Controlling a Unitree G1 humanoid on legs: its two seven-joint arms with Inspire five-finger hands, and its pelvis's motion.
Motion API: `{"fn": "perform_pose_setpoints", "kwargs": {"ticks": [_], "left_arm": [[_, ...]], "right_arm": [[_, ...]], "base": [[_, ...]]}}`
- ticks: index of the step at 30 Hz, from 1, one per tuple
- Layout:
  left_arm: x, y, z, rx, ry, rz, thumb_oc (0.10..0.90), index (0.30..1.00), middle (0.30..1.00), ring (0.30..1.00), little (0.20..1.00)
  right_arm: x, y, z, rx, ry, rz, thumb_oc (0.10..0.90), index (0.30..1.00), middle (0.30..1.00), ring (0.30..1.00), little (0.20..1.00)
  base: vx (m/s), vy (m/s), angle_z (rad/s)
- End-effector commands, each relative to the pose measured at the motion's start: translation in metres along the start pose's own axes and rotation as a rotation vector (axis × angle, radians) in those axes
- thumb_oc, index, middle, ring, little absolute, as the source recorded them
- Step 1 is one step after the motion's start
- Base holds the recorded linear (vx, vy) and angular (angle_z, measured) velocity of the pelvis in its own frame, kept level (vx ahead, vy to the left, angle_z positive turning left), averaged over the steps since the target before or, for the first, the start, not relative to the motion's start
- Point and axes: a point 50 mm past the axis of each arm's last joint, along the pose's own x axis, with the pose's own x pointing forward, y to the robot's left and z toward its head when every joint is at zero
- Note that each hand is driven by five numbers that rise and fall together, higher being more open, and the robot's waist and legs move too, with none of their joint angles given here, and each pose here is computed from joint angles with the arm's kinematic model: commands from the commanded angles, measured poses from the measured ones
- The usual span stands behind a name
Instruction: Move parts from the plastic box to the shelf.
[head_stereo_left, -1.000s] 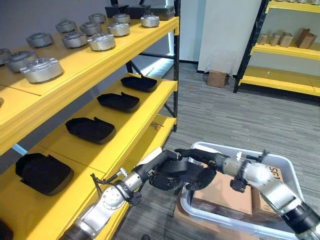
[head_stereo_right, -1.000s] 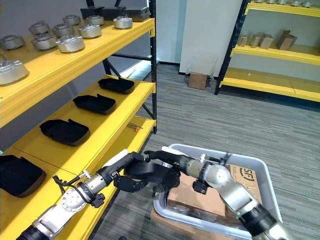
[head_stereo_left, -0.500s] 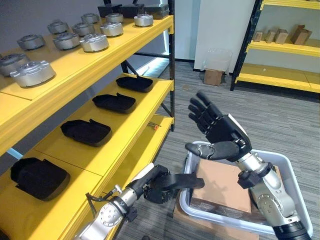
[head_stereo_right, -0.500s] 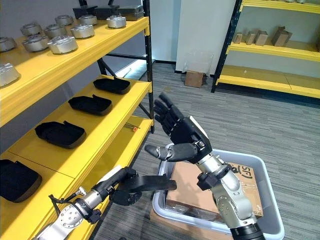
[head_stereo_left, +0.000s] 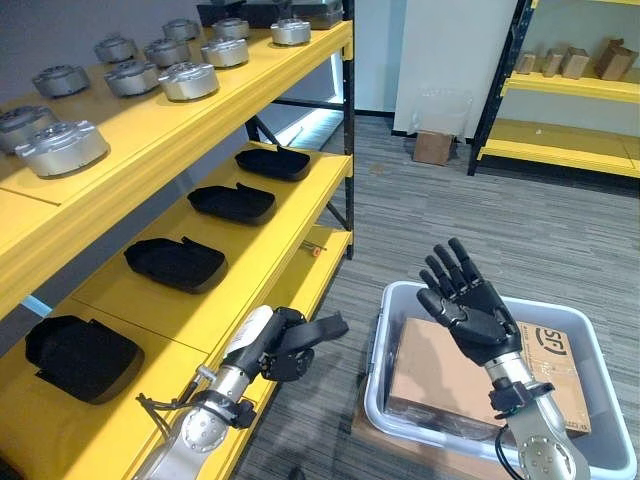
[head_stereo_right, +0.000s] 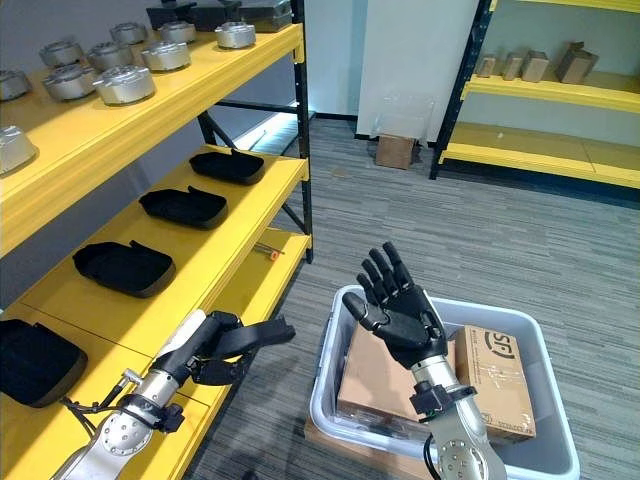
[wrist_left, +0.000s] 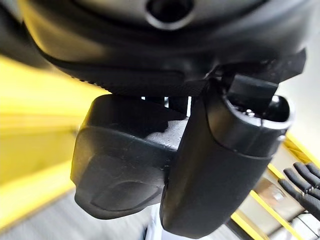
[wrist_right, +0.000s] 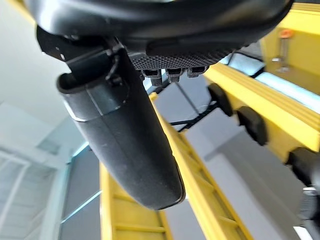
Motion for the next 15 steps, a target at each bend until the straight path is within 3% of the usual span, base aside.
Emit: {"fn": "perform_pose_setpoints", "kwargs": {"ticks": [1, 8, 15], "left_arm": [[0.018, 0.079, 0.053, 0.104, -0.377, 0.354, 0.400, 0.300, 0.300, 0.300, 0.300], [0.016, 0.093, 0.063, 0.033, -0.434, 0.392, 0.400, 0.300, 0.300, 0.300, 0.300], [0.012, 0.099, 0.066, -0.057, -0.431, 0.399, 0.400, 0.300, 0.300, 0.300, 0.300]], "right_arm": [[0.027, 0.030, 0.043, -0.044, -0.204, 0.233, 0.900, 1.000, 1.000, 1.000, 1.000], [0.030, 0.046, 0.028, -0.011, -0.133, 0.303, 0.900, 1.000, 1.000, 1.000, 1.000], [0.021, 0.039, 0.026, 0.027, -0.116, 0.275, 0.900, 1.000, 1.000, 1.000, 1.000]], "base": [[0.05, 0.204, 0.22], [0.02, 0.196, 0.12], [-0.06, 0.035, 0.11]]}}
